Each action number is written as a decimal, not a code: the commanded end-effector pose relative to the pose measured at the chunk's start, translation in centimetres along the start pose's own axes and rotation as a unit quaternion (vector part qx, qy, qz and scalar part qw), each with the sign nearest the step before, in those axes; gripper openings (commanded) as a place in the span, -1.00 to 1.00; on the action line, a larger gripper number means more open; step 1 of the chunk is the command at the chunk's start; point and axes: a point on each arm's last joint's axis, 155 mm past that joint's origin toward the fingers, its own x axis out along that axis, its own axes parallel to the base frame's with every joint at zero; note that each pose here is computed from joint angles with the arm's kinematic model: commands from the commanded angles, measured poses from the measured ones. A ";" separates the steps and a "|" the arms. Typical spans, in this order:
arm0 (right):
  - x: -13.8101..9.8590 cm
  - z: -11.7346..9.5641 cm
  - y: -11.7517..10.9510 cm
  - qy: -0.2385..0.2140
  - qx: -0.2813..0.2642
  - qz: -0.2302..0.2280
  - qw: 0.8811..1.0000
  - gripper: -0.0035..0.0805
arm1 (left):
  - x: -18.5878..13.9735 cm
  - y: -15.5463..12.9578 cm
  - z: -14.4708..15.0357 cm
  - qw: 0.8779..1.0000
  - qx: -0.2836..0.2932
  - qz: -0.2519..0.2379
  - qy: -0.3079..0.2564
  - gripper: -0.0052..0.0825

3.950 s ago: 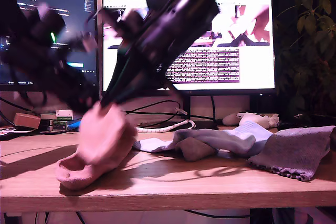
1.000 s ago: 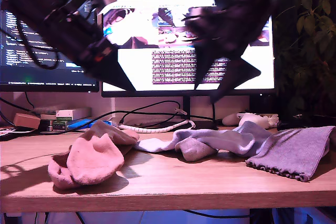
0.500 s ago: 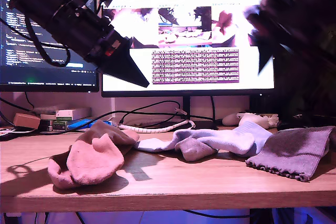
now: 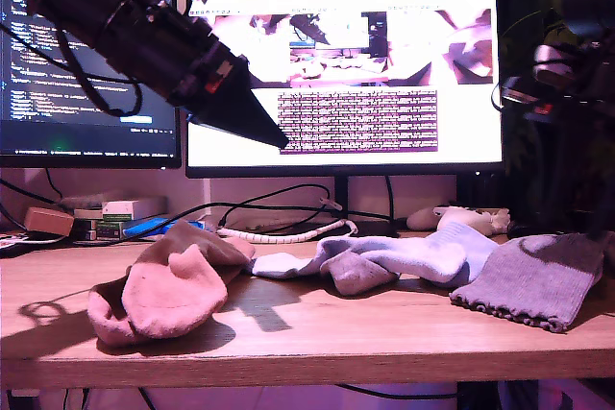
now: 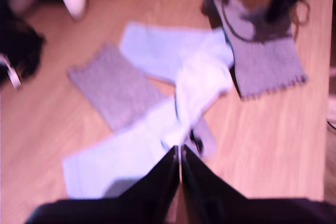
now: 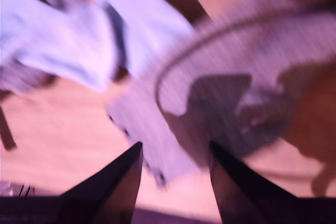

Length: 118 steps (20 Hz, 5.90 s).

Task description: Pair up the socks based on colour and pattern, by placing them on top of one another

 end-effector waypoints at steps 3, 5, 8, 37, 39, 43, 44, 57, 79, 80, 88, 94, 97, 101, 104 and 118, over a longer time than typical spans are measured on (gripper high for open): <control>-0.2 -1.1 -0.1 0.012 -0.008 -0.002 1.000 -0.09 | 0.6 -0.5 0.6 1.000 0.007 -0.006 -0.010 -0.93; -0.2 -1.2 -0.6 0.012 -0.011 -0.014 1.000 -0.09 | 0.6 -0.4 1.0 1.000 0.012 -0.003 -0.018 -0.93; -0.4 -0.7 -2.0 0.003 -0.013 -0.045 0.999 -0.09 | 0.6 -0.4 1.2 1.000 0.013 -0.002 -0.021 -0.93; 2.8 3.9 4.4 -0.066 -0.026 0.069 0.995 -0.94 | 0.6 -0.4 1.3 1.000 0.002 -0.001 -0.022 -0.91; 4.0 3.8 5.4 -0.062 -0.035 0.070 0.995 -0.94 | 0.6 -0.5 1.0 1.000 -0.001 -0.003 -0.017 -0.91; 6.7 2.9 7.7 -0.043 -0.047 0.089 0.994 -0.94 | 0.6 -0.4 0.8 1.000 -0.002 0.001 -0.012 -0.91; 6.8 3.1 8.8 -0.049 -0.056 0.102 0.992 -0.94 | 0.6 -0.2 0.7 1.000 -0.003 0.005 -0.010 -0.91; -0.7 4.3 12.5 -0.061 -0.122 0.138 0.981 -0.94 | 0.6 -0.1 0.7 1.000 -0.002 0.008 -0.010 -0.91; 2.3 2.4 1.7 0.032 -0.113 -0.030 0.993 -0.94 | 0.6 0.0 0.8 1.000 -0.001 0.010 -0.012 -0.91; 2.8 2.1 1.7 0.042 -0.113 -0.028 0.992 -0.94 | 0.6 0.0 0.8 1.000 -0.001 0.010 -0.012 -0.91; -1.0 -0.3 7.9 0.049 -0.147 0.114 0.981 -0.94 | 0.6 0.1 1.0 1.000 0.002 0.011 -0.016 -0.91; 1.7 -0.5 5.1 0.076 -0.147 0.053 0.985 -0.94 | 0.6 0.2 1.3 1.000 0.006 0.014 -0.021 -0.91; 3.3 -0.9 4.3 0.098 -0.142 0.043 0.984 -0.94 | 0.6 0.2 1.3 1.000 0.005 0.014 -0.021 -0.91; 4.7 0.9 1.1 0.076 -0.155 -0.040 0.984 -0.94 | 0.6 0.2 1.3 1.000 0.006 0.014 -0.022 -0.91; 4.6 3.8 -0.5 0.022 -0.160 -0.088 0.983 -0.89 | 0.6 0.2 1.4 1.000 0.006 0.015 -0.023 -0.91; 1.1 4.7 -1.6 0.001 -0.159 -0.140 0.977 -0.04 | 0.6 0.2 1.4 1.000 0.007 0.015 -0.023 -0.91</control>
